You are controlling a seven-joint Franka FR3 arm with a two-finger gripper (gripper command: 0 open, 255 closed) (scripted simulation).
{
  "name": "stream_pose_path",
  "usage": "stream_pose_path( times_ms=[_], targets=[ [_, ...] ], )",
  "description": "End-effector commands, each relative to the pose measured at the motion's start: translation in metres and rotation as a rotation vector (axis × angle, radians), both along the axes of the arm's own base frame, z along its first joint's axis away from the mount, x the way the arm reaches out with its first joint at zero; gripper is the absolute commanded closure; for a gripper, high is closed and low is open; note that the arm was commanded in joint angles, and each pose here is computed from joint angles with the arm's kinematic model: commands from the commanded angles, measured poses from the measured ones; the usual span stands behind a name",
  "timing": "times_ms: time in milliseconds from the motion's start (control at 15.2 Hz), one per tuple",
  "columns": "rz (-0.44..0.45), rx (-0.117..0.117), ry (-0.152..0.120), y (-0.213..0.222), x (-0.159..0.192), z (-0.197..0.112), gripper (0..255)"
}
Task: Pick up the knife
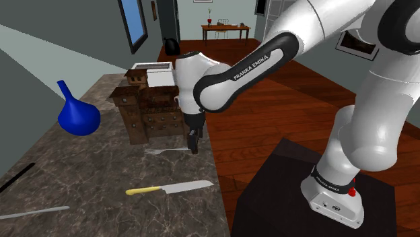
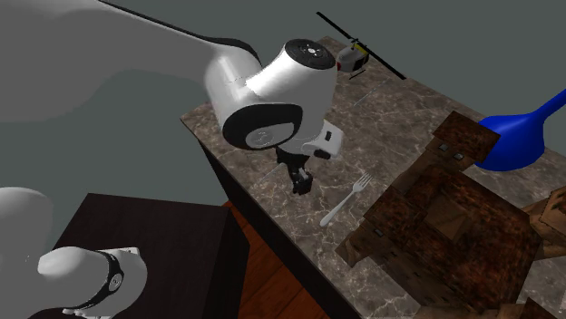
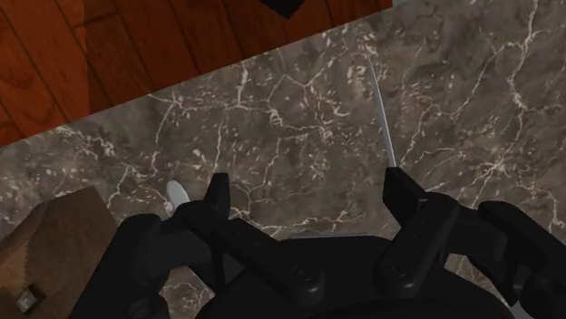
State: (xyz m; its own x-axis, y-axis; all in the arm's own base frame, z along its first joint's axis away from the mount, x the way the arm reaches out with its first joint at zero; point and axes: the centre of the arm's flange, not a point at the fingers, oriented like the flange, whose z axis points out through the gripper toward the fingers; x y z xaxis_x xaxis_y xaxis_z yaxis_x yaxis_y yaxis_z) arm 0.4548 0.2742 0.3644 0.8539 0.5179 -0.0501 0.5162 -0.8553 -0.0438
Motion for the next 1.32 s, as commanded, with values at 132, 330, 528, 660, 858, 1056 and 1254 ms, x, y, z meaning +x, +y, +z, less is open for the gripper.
stream_pose_path(
  times_ms=[132,330,528,660,858,1056,1254],
  targets=[
    [0.091,0.017,-0.003,0.041,0.007,-0.027,0],
    [0.158,0.029,-0.005,0.074,0.009,-0.046,0],
    [0.226,0.041,-0.006,0.108,0.008,-0.065,0],
    [0.271,0.050,-0.007,0.131,0.006,-0.077,0],
    [0.303,0.055,-0.008,0.147,0.004,-0.091,0],
    [0.303,0.055,-0.008,0.147,0.004,-0.107,0],
    [0.303,0.055,-0.008,0.147,0.004,-0.123,0]
  ],
)
